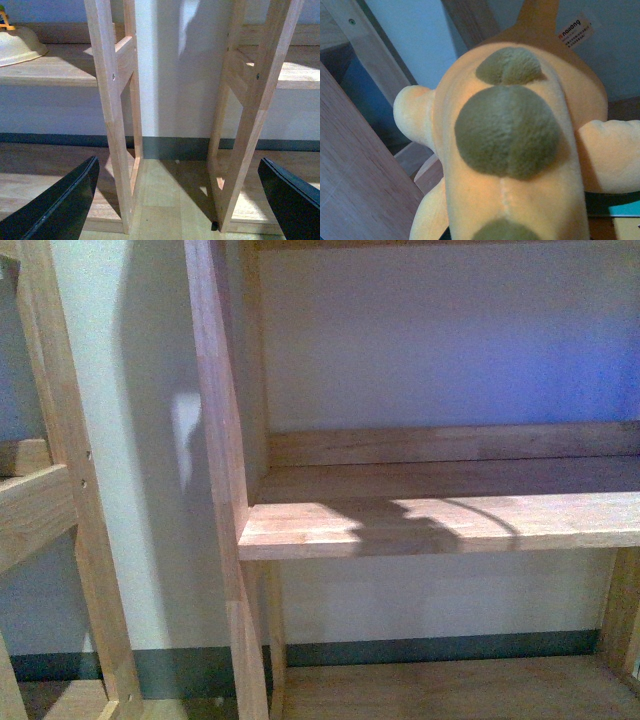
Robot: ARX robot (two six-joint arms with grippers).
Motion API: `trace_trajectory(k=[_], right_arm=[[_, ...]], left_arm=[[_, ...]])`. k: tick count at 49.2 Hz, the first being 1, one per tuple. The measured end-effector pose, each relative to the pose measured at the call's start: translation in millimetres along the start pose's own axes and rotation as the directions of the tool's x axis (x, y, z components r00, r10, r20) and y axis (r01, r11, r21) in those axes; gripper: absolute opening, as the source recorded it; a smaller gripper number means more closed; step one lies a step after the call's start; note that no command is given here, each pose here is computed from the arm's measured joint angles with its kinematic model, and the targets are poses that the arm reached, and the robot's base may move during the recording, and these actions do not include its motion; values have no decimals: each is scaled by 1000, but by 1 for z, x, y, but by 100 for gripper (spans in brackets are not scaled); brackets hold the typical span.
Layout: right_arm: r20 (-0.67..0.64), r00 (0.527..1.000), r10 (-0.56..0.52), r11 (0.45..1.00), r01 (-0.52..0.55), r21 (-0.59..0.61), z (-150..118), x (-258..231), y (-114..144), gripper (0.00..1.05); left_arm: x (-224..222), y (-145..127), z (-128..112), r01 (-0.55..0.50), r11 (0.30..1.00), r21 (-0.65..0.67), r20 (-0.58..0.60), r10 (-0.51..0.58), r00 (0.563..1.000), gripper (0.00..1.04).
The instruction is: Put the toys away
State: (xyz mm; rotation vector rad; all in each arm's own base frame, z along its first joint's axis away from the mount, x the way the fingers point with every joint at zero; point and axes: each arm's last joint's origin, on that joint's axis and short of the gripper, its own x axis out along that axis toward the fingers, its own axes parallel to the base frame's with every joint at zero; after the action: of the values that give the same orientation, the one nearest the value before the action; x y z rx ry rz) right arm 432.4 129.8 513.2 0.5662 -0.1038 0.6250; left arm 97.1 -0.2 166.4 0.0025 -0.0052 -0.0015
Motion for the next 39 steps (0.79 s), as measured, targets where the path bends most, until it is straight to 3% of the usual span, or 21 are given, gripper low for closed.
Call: trace_trajectory(k=[5, 13, 23, 34, 39], right_arm=[[-6, 1000, 2, 1000, -2, 0, -1, 1, 1, 8], [13, 1000, -7, 1000, 7, -4, -1, 0, -3, 41], [46, 998, -50, 998, 51, -26, 5, -10, -7, 67], [155, 980, -126, 980, 148, -136, 32, -42, -6, 100], [208, 968, -140, 966, 180, -187, 44, -61, -2, 98]], left_arm=[[0, 0, 0, 0, 1000, 0, -1, 0, 1000, 98], [0, 0, 0, 0, 1000, 0, -1, 0, 1000, 98], [0, 0, 0, 0, 1000, 0, 0, 0, 1000, 98], [0, 0, 0, 0, 1000, 0, 0, 0, 1000, 98], [0, 0, 0, 0, 1000, 0, 0, 0, 1000, 98]])
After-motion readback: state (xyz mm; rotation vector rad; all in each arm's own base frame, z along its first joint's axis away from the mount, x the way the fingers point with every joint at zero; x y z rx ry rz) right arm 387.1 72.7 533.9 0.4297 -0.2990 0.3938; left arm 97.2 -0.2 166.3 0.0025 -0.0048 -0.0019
